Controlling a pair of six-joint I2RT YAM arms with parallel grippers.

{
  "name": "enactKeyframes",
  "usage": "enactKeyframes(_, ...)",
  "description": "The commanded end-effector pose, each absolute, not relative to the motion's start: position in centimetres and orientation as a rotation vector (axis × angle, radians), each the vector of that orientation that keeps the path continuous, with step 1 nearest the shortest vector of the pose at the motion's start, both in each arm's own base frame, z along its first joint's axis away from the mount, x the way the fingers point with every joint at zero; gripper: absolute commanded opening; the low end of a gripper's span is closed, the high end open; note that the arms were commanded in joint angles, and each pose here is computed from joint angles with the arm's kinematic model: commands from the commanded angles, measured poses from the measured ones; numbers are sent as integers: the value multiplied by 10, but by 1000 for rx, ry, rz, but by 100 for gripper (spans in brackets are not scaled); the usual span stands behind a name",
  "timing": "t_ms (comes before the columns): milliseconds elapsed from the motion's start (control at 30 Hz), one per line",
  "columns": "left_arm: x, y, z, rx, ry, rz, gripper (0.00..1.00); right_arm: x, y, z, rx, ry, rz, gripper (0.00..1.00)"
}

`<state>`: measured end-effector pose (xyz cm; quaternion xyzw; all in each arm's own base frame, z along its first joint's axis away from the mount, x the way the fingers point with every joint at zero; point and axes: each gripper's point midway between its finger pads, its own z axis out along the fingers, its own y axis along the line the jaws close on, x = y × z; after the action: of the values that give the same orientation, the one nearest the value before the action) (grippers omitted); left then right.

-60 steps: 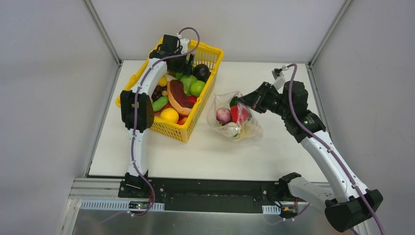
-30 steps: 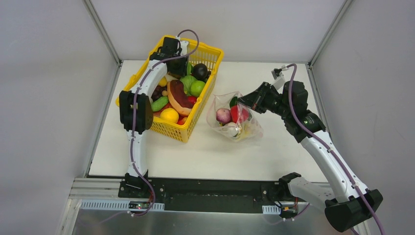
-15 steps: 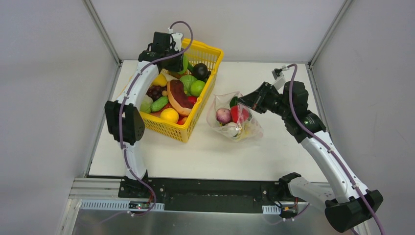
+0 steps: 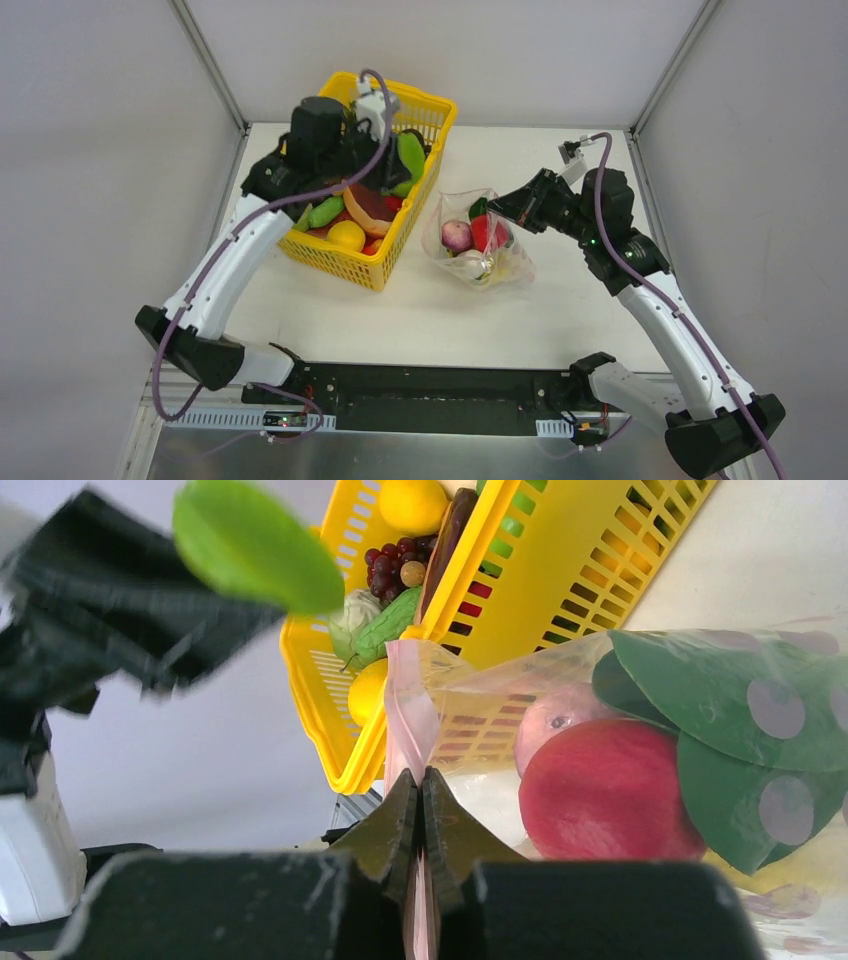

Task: Place the food in the zip-top bag and seal the zipper
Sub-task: Place the fake fruit in the zipper food storage bag, then zip the zipper food storage bag at the center of the board.

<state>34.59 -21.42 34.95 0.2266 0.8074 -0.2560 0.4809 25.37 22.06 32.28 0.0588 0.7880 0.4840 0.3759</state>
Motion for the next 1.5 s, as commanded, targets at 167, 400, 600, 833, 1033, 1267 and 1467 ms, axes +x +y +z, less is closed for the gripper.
enactKeyframes(167, 254, -293, 334, 779, 1886, -896, 3, 250, 221, 348, 123, 1915, 1286, 3)
enactKeyframes(400, 240, -326, 326, 915, 1908, -942, 6, 249, 219, 350, 128, 1907, 1287, 3)
enactKeyframes(600, 235, -340, 318, 954, 1938, -945, 30, 247, 217, 351, 123, 1908, 1267, 3)
enactKeyframes(833, 243, -330, 317, 920, 1964, -855, 75, 245, 215, 354, 117, 1896, 1261, 3)
enactKeyframes(1033, 246, -313, 329, 864, 1936, -775, 91, 246, 206, 357, 145, 1869, 1214, 3)
enactKeyframes(1267, 286, -275, 338, 611, 1889, -505, 99, 238, 210, 357, 75, 1884, 1235, 2)
enactKeyframes(1467, 292, -301, 330, 704, 1947, -559, 97, 233, 209, 357, 58, 1877, 1238, 2)
